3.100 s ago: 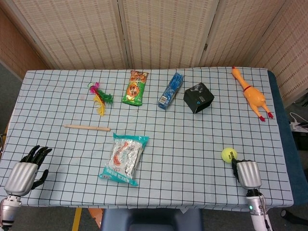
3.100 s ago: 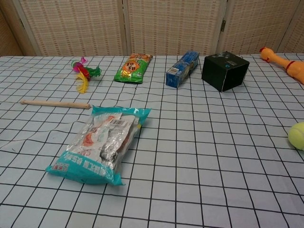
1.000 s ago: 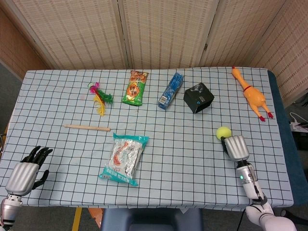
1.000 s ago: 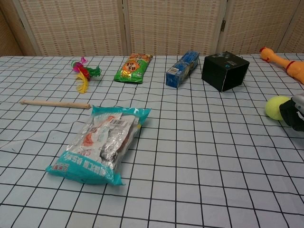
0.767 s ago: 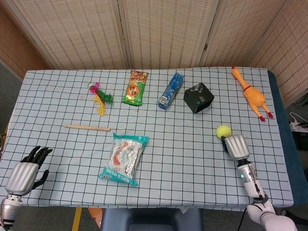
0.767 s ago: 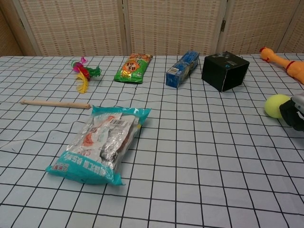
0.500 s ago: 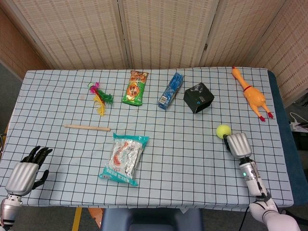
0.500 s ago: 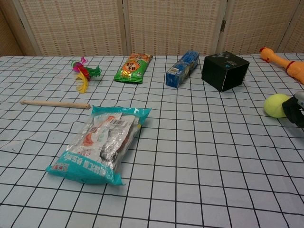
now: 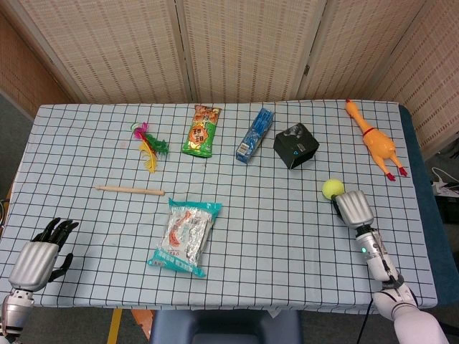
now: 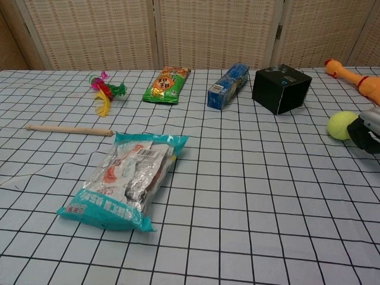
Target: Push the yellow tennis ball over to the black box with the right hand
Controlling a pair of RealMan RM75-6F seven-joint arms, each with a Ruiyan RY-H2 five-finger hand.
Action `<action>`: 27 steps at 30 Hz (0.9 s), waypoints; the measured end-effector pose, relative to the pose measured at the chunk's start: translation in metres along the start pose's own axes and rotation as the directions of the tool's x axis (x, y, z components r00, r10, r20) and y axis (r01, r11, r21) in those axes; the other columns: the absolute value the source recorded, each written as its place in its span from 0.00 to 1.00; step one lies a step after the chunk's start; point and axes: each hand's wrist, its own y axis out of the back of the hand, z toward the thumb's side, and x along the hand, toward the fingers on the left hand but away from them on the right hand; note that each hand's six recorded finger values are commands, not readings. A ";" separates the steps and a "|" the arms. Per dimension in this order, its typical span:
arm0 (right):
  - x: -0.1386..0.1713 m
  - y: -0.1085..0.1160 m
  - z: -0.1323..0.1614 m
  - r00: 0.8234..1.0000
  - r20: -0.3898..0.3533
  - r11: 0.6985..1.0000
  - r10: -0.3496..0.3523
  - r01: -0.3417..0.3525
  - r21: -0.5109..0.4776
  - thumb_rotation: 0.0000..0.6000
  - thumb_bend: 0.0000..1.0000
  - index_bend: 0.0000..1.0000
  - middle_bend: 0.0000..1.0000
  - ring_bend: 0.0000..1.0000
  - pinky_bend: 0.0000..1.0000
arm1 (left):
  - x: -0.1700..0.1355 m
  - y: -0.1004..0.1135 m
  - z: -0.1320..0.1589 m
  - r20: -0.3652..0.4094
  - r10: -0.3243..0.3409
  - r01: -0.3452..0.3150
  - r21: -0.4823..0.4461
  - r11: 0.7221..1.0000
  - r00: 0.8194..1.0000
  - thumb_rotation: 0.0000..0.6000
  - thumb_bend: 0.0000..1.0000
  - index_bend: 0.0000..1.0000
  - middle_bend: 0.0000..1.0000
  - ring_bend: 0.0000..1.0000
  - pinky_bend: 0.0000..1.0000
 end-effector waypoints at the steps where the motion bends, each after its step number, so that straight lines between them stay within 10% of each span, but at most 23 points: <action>1: -0.002 0.000 -0.001 1.000 -0.003 1.000 0.006 -0.006 0.003 1.00 0.92 0.95 0.83 0.79 0.81 | 0.000 0.000 0.000 -0.001 -0.001 0.001 0.000 1.000 1.000 1.00 0.47 0.15 0.12 0.05 0.34; 27: -0.034 0.015 -0.008 0.997 -0.047 0.998 0.064 -0.065 -0.027 1.00 0.92 0.95 0.83 0.79 0.81 | 0.000 0.000 0.001 -0.022 0.010 -0.009 0.029 1.000 1.000 1.00 0.47 0.15 0.12 0.05 0.34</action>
